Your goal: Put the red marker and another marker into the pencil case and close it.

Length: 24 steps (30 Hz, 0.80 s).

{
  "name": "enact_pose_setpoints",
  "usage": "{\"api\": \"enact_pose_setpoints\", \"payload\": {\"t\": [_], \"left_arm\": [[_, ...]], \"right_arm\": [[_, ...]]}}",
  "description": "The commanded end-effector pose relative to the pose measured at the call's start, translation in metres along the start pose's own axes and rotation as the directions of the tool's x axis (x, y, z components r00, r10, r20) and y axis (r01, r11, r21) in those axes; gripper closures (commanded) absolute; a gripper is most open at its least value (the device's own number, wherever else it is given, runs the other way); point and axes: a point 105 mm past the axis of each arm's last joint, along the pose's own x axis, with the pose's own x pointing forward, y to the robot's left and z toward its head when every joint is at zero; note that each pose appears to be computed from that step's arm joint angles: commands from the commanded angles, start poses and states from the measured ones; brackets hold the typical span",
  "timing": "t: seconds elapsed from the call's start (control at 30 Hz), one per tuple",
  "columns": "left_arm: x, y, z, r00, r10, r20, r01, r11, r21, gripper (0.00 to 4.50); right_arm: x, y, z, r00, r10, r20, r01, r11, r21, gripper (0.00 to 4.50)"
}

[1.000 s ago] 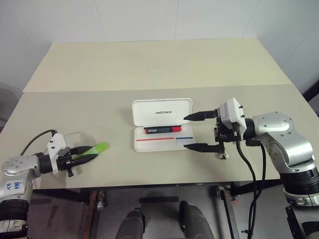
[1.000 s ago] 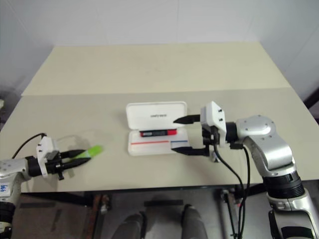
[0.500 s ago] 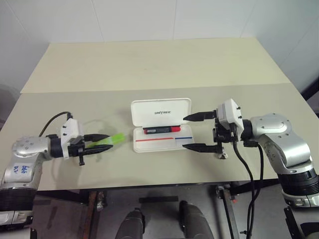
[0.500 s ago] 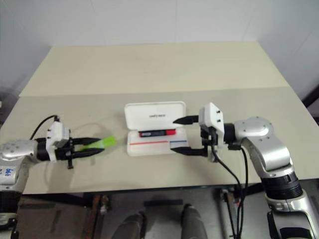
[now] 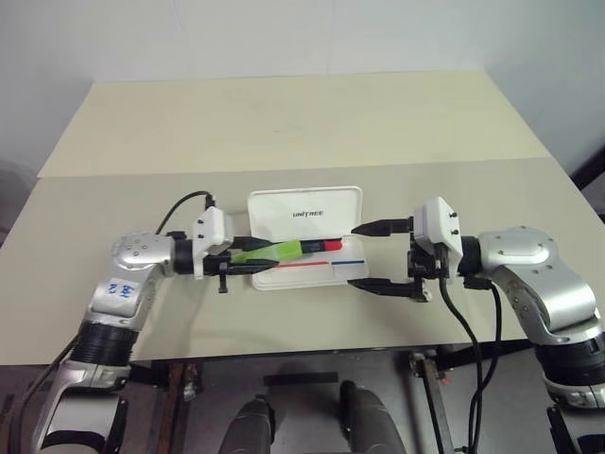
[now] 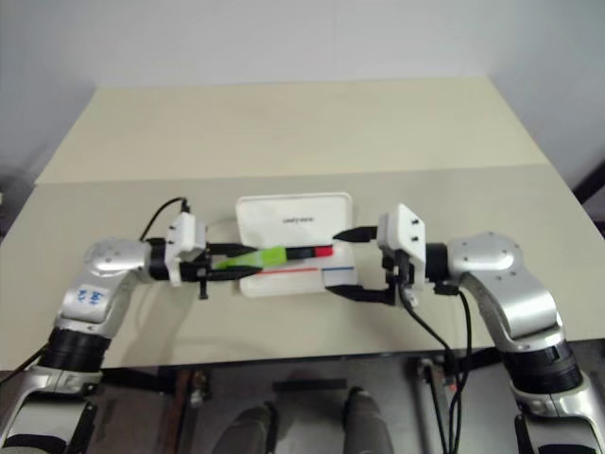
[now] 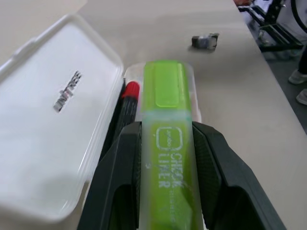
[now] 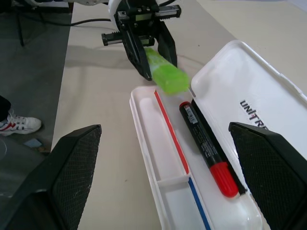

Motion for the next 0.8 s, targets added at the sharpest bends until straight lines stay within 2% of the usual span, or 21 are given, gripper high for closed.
{"api": "enact_pose_setpoints", "payload": {"t": [0.03, 0.47, 0.8], "left_arm": [[0.018, 0.007, 0.007, 1.0, -0.025, 0.008, 0.025, 0.999, 0.035, 3.38], [0.05, -0.004, 0.003, 0.991, -0.137, 0.015, 0.137, 0.991, -0.008, 3.38], [0.046, -0.006, -0.011, 0.989, -0.138, -0.046, 0.138, 0.99, -0.016, 3.38]], "right_arm": [[-0.014, 0.002, 0.008, 0.999, -0.043, -0.003, 0.043, 0.998, -0.038, 0.0], [-0.026, 0.011, 0.002, 0.992, -0.123, -0.029, 0.123, 0.992, -0.014, 0.0], [-0.029, 0.012, 0.0, 0.989, -0.147, -0.025, 0.146, 0.989, -0.014, 0.0]]}}
